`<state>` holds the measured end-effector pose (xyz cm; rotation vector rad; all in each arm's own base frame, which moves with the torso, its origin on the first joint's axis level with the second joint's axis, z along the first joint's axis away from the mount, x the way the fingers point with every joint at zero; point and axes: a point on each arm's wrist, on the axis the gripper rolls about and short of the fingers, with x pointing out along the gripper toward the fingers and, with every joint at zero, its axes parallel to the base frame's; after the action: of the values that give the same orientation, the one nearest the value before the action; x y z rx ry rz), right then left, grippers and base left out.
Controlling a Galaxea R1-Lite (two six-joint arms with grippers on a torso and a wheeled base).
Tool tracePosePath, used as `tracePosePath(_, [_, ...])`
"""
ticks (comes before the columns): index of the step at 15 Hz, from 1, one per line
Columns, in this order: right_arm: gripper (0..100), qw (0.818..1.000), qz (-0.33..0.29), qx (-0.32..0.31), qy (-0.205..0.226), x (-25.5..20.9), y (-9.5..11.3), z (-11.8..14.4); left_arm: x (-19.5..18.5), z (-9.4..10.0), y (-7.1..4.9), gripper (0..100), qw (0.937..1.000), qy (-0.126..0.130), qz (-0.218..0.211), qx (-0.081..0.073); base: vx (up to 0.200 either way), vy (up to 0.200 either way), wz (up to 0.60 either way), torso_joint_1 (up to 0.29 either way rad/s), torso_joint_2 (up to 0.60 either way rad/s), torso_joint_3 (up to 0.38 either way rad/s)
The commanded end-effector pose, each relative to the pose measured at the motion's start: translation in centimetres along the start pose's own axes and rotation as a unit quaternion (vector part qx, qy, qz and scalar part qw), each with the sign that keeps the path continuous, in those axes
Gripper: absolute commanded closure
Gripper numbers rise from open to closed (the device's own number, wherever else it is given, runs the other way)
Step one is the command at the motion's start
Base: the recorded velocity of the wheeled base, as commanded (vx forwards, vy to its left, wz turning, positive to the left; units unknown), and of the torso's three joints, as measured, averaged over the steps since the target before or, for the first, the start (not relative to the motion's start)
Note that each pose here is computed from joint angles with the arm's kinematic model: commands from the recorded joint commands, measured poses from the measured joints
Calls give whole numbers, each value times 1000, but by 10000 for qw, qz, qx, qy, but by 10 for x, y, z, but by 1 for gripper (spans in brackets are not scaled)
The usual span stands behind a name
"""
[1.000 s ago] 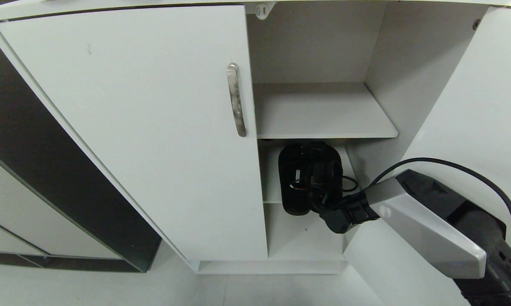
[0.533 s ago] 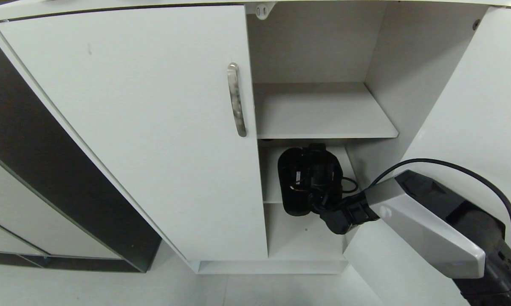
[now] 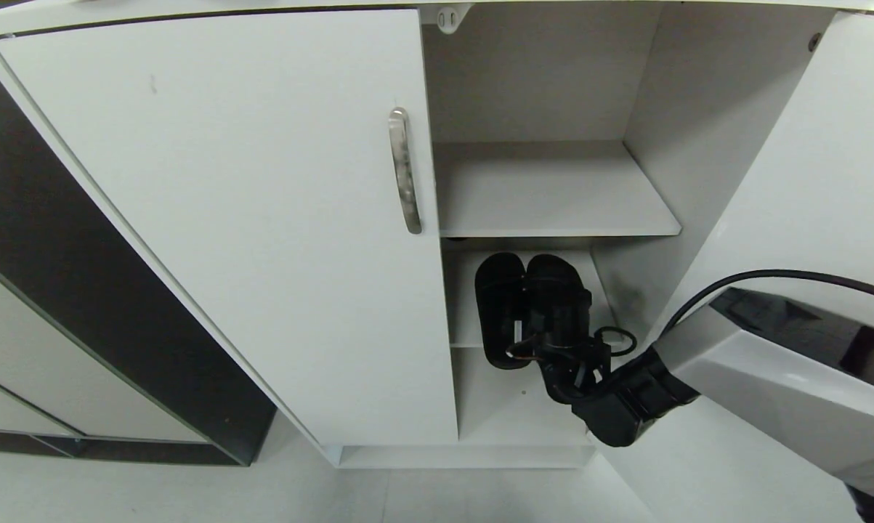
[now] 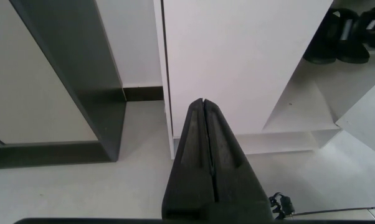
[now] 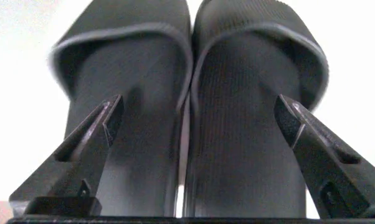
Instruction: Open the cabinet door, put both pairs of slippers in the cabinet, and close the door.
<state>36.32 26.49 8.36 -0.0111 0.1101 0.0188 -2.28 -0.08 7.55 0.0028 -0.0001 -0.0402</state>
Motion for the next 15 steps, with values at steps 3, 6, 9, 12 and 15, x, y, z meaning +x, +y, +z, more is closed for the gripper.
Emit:
tracePosePath(3, [0, 9988, 483, -72, 64, -78, -8, 16, 0, 0, 0, 100, 10000, 8, 2, 1, 0, 0, 0, 0, 0, 0])
tracePosePath(6, [0, 9973, 725, -66, 75, -103, -6, 15, 0, 0, 0, 100, 10000, 8, 2, 9, 0, 0, 0, 0, 0, 0])
tracePosePath(9, [0, 9967, 808, -83, 79, -109, -2, 14, 0, 0, 0, 100, 10000, 8, 2, 9, 0, 0, 0, 0, 0, 0])
tracePosePath(12, [0, 9971, 734, -141, 112, -115, 1, 10, 0, 0, 0, 100, 10000, 8, 2, 1, -200, 0, 0, 5, 6, 1])
tracePosePath(15, [0, 9971, 732, -162, 134, -115, 0, 9, 0, 0, 0, 100, 10000, 8, 2, 1, -200, 0, 0, -5, 2, 1])
